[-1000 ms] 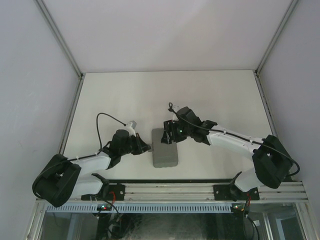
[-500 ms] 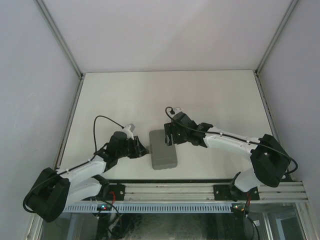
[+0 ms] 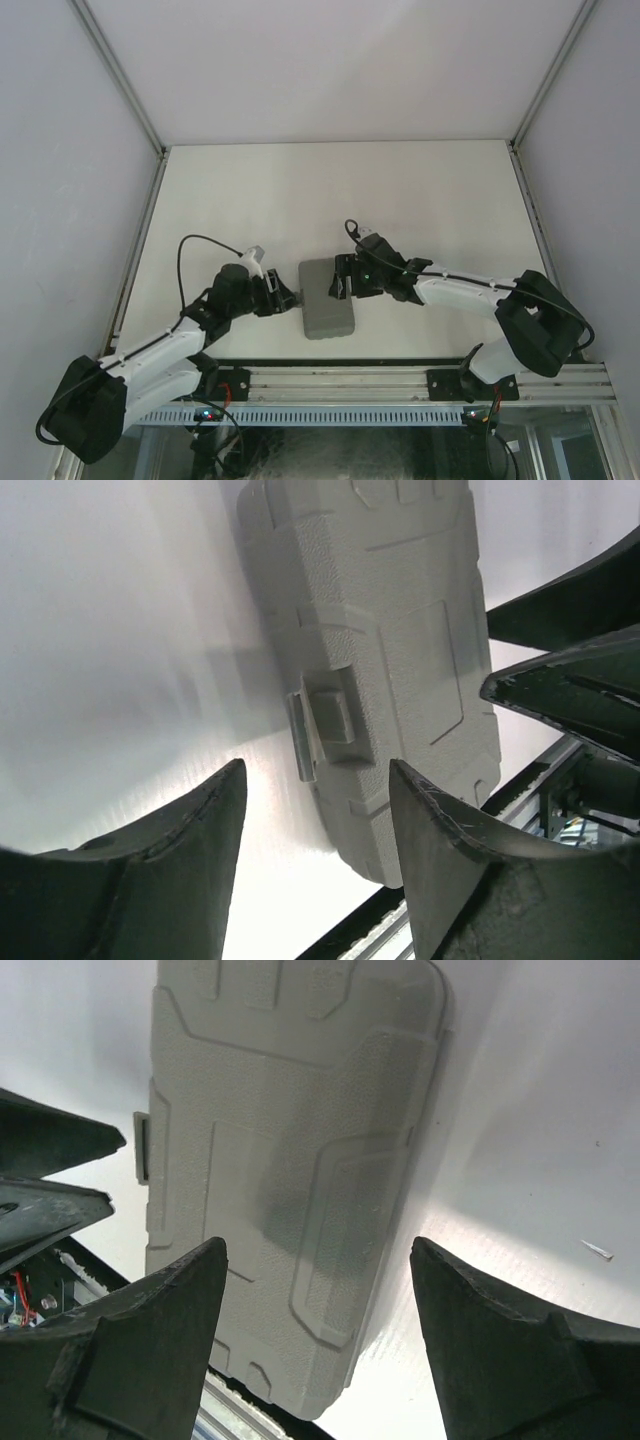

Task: Sort the tools into containers
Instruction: Close the storage box at the center of the board.

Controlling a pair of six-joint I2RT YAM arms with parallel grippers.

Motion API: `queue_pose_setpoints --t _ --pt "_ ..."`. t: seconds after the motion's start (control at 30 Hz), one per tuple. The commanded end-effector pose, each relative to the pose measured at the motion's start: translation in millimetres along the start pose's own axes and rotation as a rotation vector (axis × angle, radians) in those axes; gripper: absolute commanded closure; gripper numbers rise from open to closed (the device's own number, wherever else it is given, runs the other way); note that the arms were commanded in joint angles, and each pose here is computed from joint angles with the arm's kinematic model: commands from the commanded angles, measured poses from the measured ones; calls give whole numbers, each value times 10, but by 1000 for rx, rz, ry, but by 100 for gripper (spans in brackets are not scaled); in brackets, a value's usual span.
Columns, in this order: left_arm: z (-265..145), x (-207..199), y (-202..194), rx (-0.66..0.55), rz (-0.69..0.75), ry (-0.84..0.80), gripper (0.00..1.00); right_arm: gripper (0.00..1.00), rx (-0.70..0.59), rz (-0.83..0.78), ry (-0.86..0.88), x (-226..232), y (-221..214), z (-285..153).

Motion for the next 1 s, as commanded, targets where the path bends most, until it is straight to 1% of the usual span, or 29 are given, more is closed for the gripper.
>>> queue_pose_setpoints --t 0.0,0.17,0.3,0.47,0.67,0.97 --pt "9 -148 104 -50 -31 -85 36 28 -24 68 45 -20 30 82" --pt "65 -186 91 -39 -53 -101 31 33 -10 104 14 -116 -54 159" --pt "110 -214 84 -31 -62 -93 30 38 -9 147 -16 -191 -134 196" --pt "161 -209 80 -19 -76 -59 33 42 -22 185 -21 -250 -196 194" --pt "212 -237 69 0 -63 -36 39 45 -35 178 -14 -234 -206 172" --pt "283 -297 127 -4 -39 13 42 46 -33 170 -6 -215 -225 195"
Point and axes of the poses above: each gripper's point midway between its finger pads, its own z axis out along the fingers, its own x axis along the line the jaws close on, y = z × x, the point moved 8 cm from there along -z, back along the fingers, and after that the axes turned 9 degrees about z, right-handed, at the moved point
